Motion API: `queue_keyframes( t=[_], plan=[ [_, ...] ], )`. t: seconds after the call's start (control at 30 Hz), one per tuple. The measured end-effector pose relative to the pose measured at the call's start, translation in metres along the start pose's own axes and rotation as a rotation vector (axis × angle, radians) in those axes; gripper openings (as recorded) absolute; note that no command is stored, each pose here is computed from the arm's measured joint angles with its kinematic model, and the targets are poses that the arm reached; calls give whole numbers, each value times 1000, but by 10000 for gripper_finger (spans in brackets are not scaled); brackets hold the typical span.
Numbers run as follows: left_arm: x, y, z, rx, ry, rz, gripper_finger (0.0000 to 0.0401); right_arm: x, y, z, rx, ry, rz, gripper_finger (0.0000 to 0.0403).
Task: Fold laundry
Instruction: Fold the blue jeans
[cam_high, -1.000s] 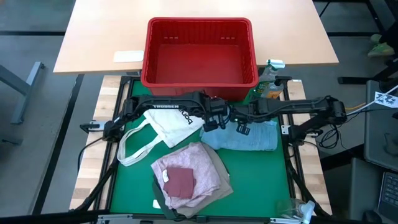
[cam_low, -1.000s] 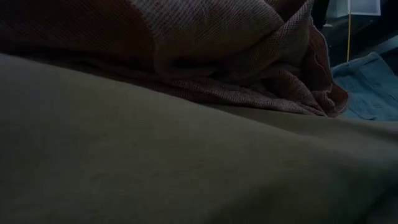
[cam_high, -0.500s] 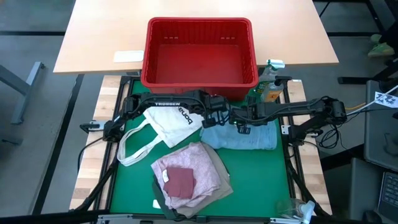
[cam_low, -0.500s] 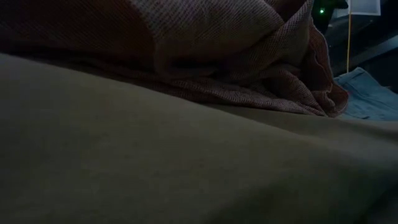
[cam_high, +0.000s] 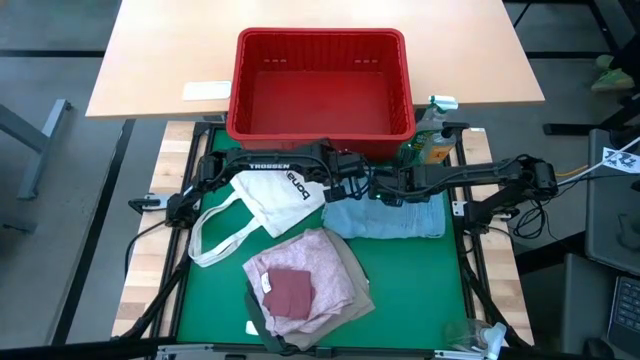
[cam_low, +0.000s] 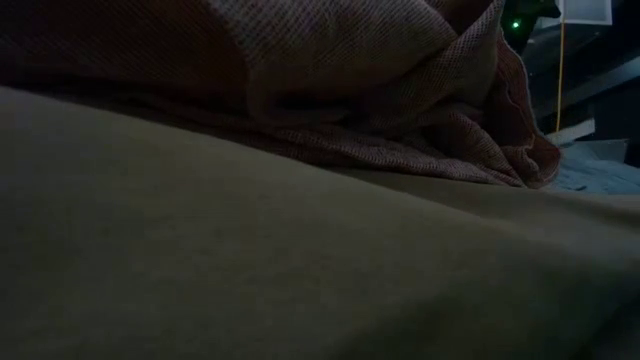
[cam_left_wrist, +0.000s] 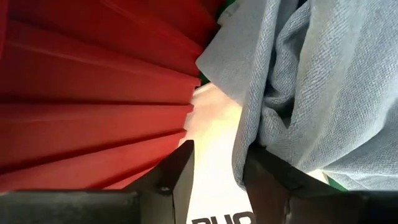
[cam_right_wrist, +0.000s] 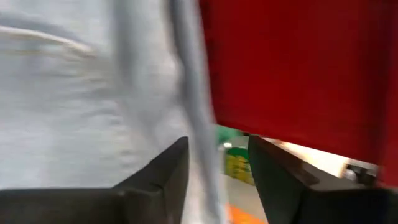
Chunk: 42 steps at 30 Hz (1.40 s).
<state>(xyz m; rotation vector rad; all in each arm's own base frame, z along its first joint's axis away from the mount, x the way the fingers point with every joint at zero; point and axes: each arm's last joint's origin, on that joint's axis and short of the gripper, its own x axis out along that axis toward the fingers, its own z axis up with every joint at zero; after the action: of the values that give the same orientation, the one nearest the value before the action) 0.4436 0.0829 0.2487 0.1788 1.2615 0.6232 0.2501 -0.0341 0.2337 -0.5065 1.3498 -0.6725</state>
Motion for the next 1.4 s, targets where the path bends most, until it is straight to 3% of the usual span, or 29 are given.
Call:
queue_keyframes(
  t=[0.1,0.23,0.37,0.63,0.83,1.17,1.4],
  plan=[
    [-1,1,1,-6,-6,4,130,0,-1,0,4,-3,-44,185],
    [-7,2,4,-13,-24,-7,131,0,0,1,8,-5,-18,189],
    [-19,2,8,-11,-44,-13,131,-7,-4,0,-4,24,71,184],
    [-41,10,14,-26,-80,-24,131,-35,-25,2,86,93,230,182],
    [-45,5,13,-80,-65,-166,131,-39,-25,0,174,141,331,182],
    [-1,-27,-5,-38,34,-322,131,10,22,-27,221,225,307,182],
    [48,-59,-29,13,2,-335,131,41,55,-47,285,210,406,182]
  ],
)
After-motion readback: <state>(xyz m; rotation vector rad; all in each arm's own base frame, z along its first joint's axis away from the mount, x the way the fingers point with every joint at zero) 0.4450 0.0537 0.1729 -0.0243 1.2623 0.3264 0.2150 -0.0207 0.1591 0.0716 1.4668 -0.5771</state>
